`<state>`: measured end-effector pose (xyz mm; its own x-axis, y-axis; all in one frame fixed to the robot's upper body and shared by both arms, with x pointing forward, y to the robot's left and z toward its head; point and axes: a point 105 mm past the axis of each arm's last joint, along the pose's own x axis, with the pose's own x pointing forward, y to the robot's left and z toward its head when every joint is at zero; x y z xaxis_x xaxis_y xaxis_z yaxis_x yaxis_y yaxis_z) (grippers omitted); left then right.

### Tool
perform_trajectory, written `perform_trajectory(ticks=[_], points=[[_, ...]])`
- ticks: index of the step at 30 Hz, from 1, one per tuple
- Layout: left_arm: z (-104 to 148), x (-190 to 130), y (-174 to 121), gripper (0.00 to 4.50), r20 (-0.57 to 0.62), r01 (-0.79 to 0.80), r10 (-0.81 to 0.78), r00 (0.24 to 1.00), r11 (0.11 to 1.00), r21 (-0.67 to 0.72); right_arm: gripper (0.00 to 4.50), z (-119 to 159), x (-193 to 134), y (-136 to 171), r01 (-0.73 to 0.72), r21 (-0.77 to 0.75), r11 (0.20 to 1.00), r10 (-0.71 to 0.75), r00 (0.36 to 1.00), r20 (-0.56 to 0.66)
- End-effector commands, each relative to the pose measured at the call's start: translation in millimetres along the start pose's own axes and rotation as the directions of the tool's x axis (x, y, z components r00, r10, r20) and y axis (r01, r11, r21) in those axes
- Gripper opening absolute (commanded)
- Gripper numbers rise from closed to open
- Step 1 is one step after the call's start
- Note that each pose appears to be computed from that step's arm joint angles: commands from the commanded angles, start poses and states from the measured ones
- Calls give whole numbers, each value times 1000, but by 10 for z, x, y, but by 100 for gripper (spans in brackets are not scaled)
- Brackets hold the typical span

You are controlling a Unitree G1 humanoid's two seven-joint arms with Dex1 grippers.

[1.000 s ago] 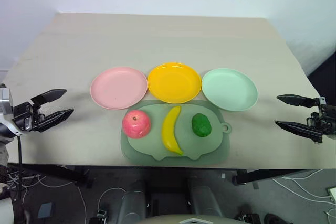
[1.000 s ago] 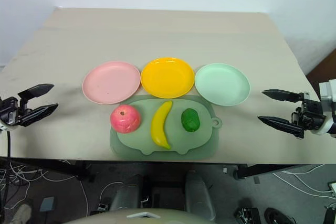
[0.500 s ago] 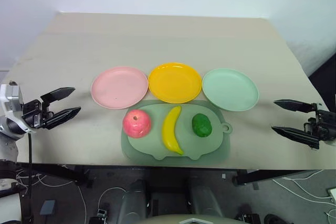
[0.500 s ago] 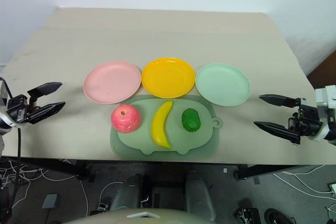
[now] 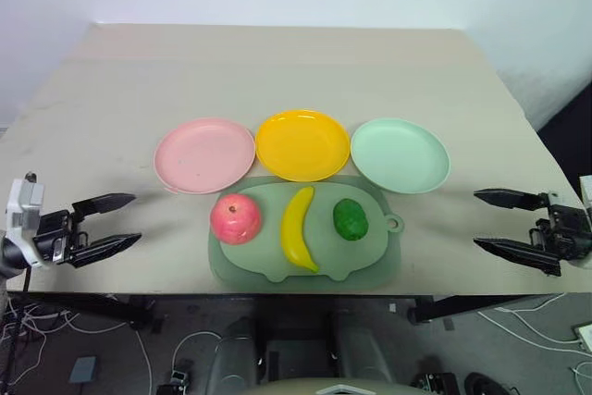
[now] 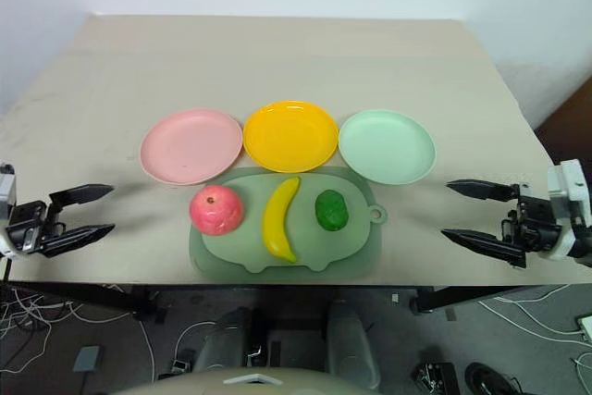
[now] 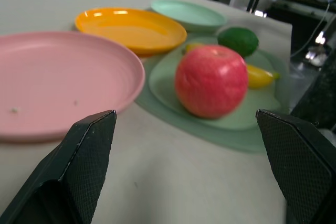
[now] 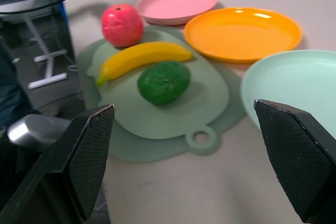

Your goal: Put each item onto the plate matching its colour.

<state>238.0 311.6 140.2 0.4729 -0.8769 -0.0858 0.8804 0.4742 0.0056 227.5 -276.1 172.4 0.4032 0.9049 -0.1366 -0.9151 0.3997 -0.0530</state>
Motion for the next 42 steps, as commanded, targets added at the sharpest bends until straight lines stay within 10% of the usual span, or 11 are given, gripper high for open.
perform_trajectory(ticks=[1,19,42], points=[[72,10,-66,448,-3,32,-32,999,998,48,450,64,28,2,-31,-58,998,29,999,-25],[-119,377,-224,448,58,60,-63,996,997,51,450,103,1169,294,130,206,970,-85,973,-213],[-235,645,-309,448,63,88,-92,994,994,57,450,-262,1665,331,406,261,876,-296,879,-374]])
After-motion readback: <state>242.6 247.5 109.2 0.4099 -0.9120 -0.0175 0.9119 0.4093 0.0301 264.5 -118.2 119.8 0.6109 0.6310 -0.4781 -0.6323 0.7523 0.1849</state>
